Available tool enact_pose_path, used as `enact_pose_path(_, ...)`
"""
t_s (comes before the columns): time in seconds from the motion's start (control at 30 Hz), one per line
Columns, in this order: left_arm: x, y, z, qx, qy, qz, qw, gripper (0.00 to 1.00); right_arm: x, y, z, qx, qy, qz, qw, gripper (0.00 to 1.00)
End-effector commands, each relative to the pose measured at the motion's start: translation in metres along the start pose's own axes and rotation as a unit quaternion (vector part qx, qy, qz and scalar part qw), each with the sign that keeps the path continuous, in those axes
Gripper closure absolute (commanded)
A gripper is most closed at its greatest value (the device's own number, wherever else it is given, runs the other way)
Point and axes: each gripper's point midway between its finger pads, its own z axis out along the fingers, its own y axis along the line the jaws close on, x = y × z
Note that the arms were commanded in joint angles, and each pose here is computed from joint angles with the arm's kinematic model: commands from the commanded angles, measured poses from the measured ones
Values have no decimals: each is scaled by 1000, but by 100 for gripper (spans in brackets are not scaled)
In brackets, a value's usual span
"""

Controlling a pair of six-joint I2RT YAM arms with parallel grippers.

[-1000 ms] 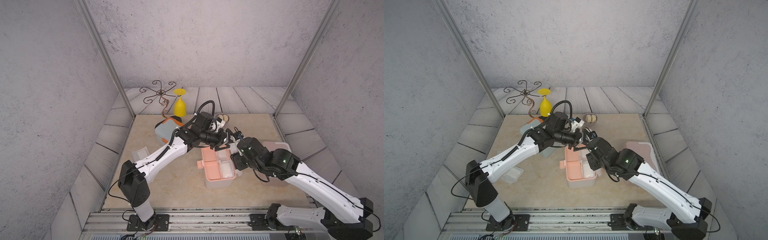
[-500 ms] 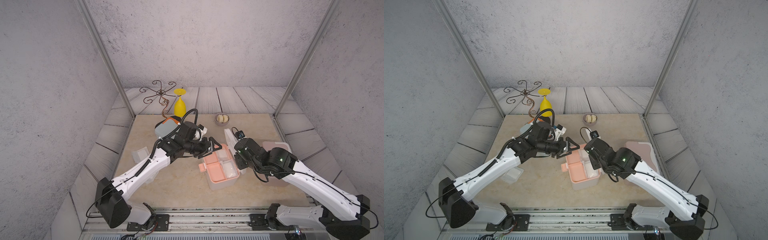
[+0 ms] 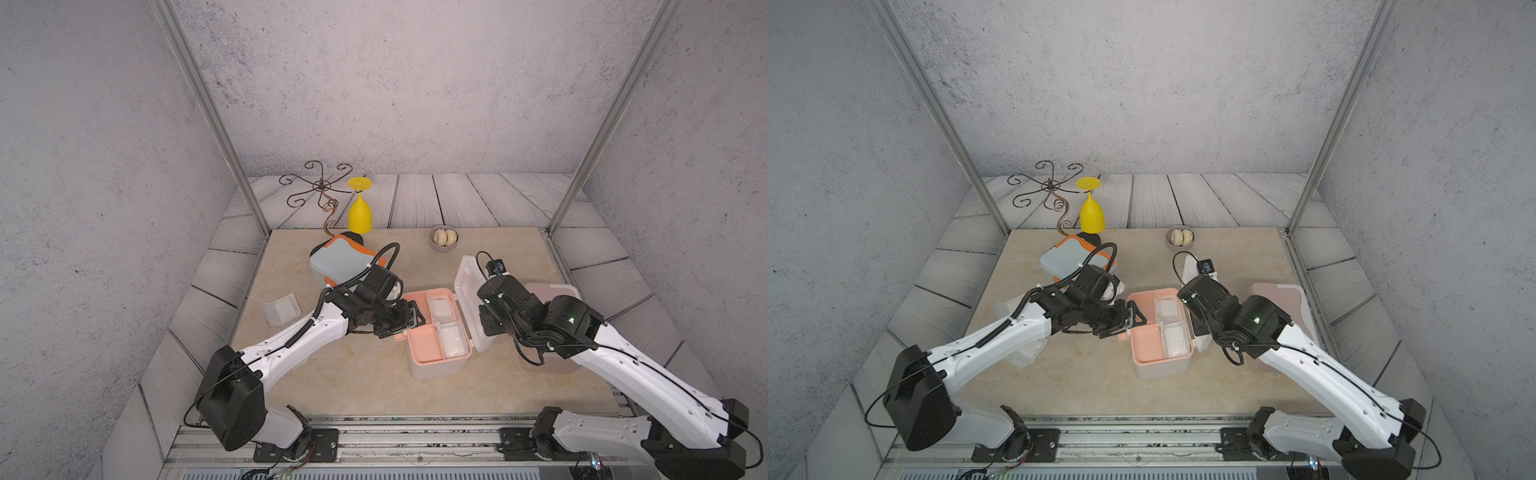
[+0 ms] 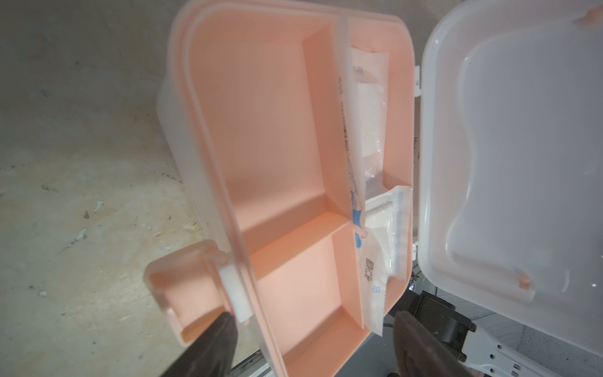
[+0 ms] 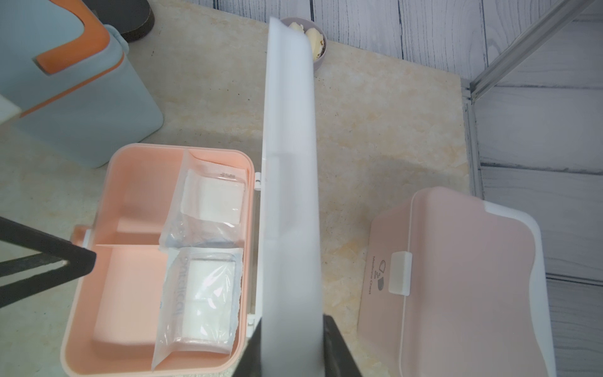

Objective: Open first aid kits and take out gauze
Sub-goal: Open the lid of the first aid kit, then pick up the gauze from the first aid kit.

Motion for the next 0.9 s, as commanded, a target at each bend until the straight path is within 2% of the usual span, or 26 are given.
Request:
enact_pose_path(0.0,1,16,2,-37,3,8,999,22,5,-3,-3,-44,-3,72,996,79)
enact_pose_path(0.2,-11,1,-26,-54,-28,34,998,22,13,-5,1,-77,0,120,990,79)
enact_pose_path(0.3,-14,-14,-32,-54,-28,52,997,26,14,-3,2,-85,-1,129,988,79)
enact_pose_path(0.47,-17,-30,-20,-94,-8,94,991,33,19,-3,4,-87,-1,136,987,79)
enact_pose_path(0.7,-36,-14,-2,-186,1,123,975,36,22,-5,5,-85,-2,139,987,79)
enact_pose_path(0.8,-40,-10,6,-200,5,125,972,38,23,-6,4,-86,-4,139,987,79)
enact_pose_path(0.87,-40,-9,13,-201,13,124,972,42,22,-7,4,-85,-6,141,986,79)
